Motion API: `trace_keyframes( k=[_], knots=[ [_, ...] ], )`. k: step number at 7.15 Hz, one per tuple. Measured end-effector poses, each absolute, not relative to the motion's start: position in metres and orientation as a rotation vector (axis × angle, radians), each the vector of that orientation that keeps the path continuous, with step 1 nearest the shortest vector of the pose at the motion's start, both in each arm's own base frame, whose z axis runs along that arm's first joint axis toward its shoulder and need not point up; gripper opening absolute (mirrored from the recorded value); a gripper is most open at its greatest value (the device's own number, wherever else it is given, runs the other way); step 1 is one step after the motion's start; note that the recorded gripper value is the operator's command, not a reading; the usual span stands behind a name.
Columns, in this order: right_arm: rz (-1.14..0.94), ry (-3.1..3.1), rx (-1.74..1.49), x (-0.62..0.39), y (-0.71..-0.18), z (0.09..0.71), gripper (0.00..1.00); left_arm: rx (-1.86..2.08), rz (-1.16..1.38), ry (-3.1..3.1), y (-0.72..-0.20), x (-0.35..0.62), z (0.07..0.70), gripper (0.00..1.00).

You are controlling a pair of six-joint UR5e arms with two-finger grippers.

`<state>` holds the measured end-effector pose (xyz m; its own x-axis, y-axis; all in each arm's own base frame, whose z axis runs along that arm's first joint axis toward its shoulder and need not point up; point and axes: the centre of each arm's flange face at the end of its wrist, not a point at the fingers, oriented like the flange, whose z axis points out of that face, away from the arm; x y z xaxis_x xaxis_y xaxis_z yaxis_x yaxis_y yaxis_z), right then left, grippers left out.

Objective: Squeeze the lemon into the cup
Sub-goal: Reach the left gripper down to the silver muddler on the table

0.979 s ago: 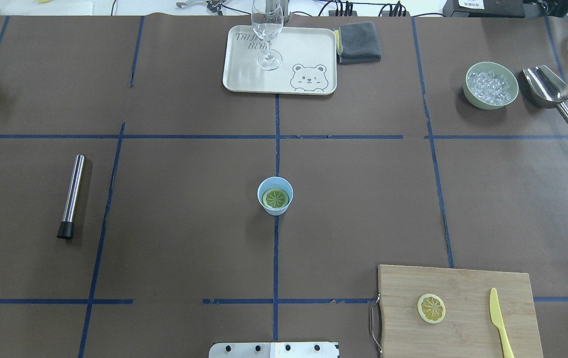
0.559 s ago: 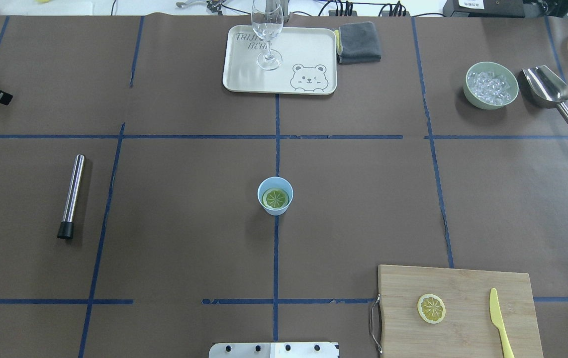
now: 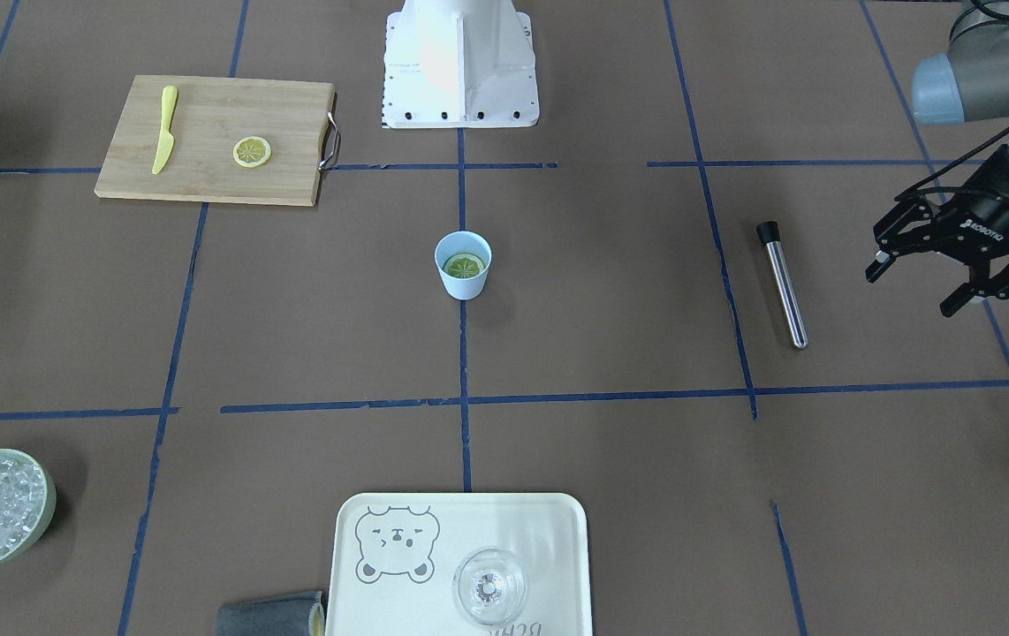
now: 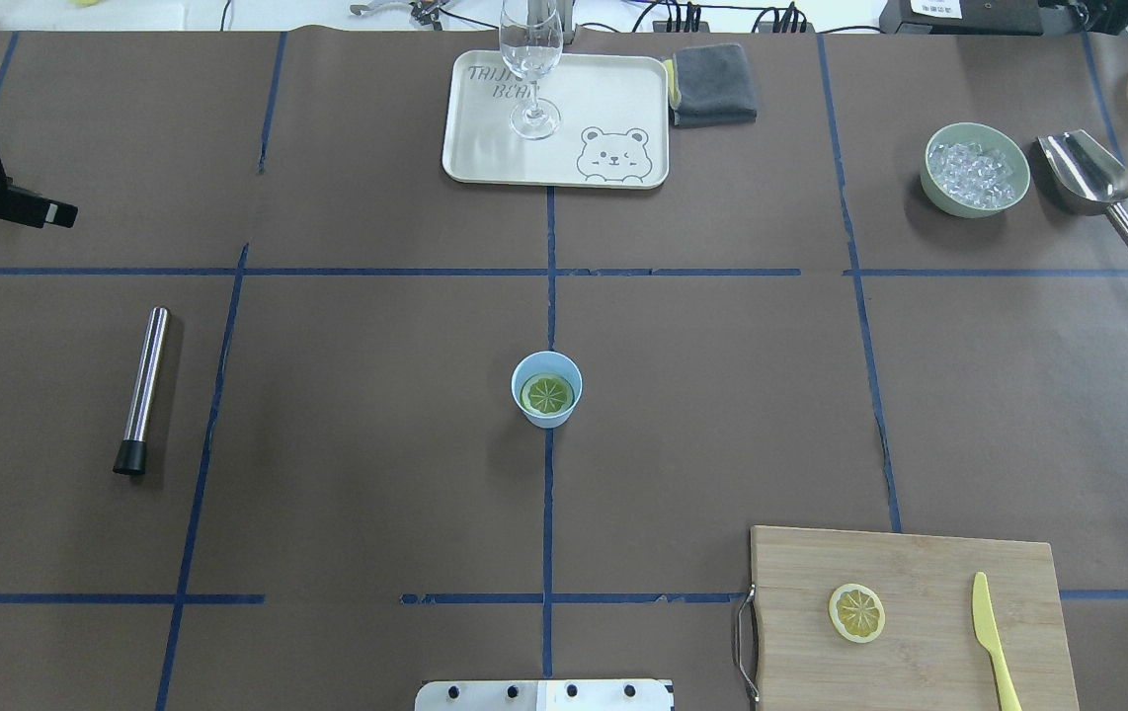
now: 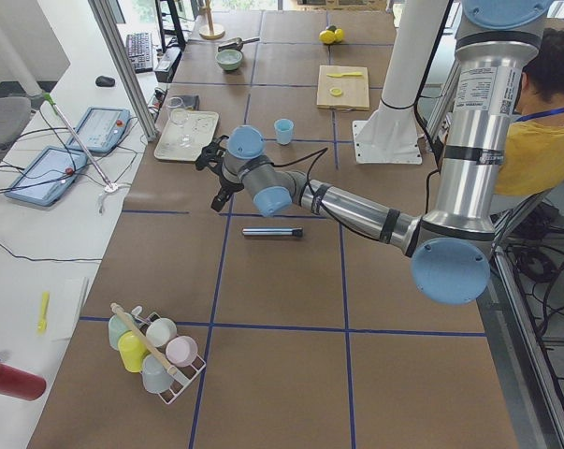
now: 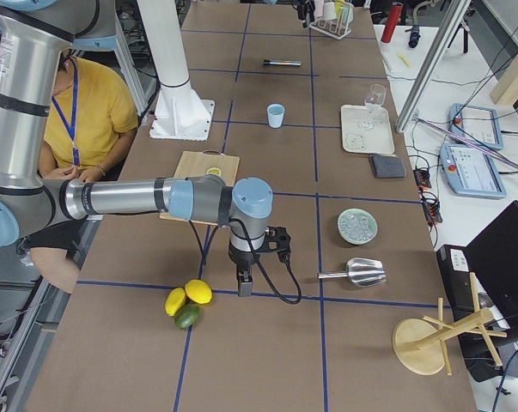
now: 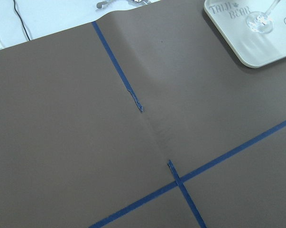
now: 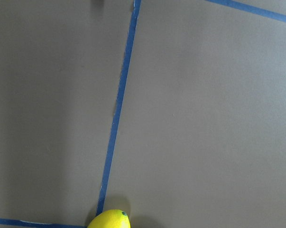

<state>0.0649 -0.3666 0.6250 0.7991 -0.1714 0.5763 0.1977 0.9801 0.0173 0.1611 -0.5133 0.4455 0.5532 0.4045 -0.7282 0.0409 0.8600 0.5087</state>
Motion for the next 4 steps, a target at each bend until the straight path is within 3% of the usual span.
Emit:
trace_keyframes(
  k=[2,4],
  knots=[
    [-0.194,-0.615,-0.053,0.066,-0.365,0.630,1.00,0.409,0.073,0.947,-0.499,0.201,0.467,0.85],
    [-0.200,-0.615,-0.049,0.069,-0.365,0.631,1.00,0.352,-0.007,0.889,-0.496,0.230,0.496,0.82]
  ],
)
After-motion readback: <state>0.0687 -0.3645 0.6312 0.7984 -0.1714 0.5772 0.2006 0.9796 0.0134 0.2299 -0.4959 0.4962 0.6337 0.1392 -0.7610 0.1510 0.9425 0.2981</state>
